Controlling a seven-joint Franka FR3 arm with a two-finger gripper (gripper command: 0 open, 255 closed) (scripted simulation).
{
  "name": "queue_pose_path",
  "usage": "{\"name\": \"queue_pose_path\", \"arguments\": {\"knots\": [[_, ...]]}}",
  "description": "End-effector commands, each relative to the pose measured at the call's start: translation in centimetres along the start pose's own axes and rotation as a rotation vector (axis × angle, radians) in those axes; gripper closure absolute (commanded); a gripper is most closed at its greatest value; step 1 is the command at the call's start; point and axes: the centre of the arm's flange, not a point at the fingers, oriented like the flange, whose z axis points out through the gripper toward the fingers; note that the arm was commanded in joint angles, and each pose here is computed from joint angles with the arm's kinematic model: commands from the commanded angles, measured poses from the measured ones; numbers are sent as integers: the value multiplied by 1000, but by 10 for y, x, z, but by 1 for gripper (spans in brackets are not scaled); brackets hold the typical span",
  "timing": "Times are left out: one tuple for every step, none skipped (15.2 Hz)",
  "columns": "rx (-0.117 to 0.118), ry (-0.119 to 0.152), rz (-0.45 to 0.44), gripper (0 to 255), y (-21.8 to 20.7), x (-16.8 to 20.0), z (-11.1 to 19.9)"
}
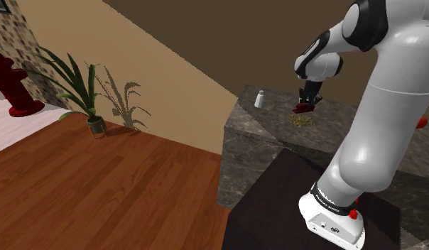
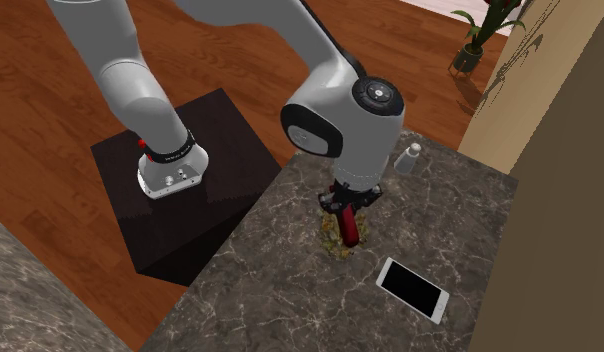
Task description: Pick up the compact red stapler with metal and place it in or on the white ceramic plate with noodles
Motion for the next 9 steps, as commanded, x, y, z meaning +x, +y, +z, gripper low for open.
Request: {"name": "queue_pose_path", "arguments": {"knots": [[-1,0,0,255,0,0,10],[-1,0,0,255,0,1,15],[-1,0,0,255,0,1,20],[-1,0,0,255,0,2,25],[-1,0,0,255,0,2,31],[-1,0,0,255,0,3,36],[-1,0,0,255,0,3,39],[-1,0,0,255,0,3,39],[-1,0,0,255,0,3,39]]}}
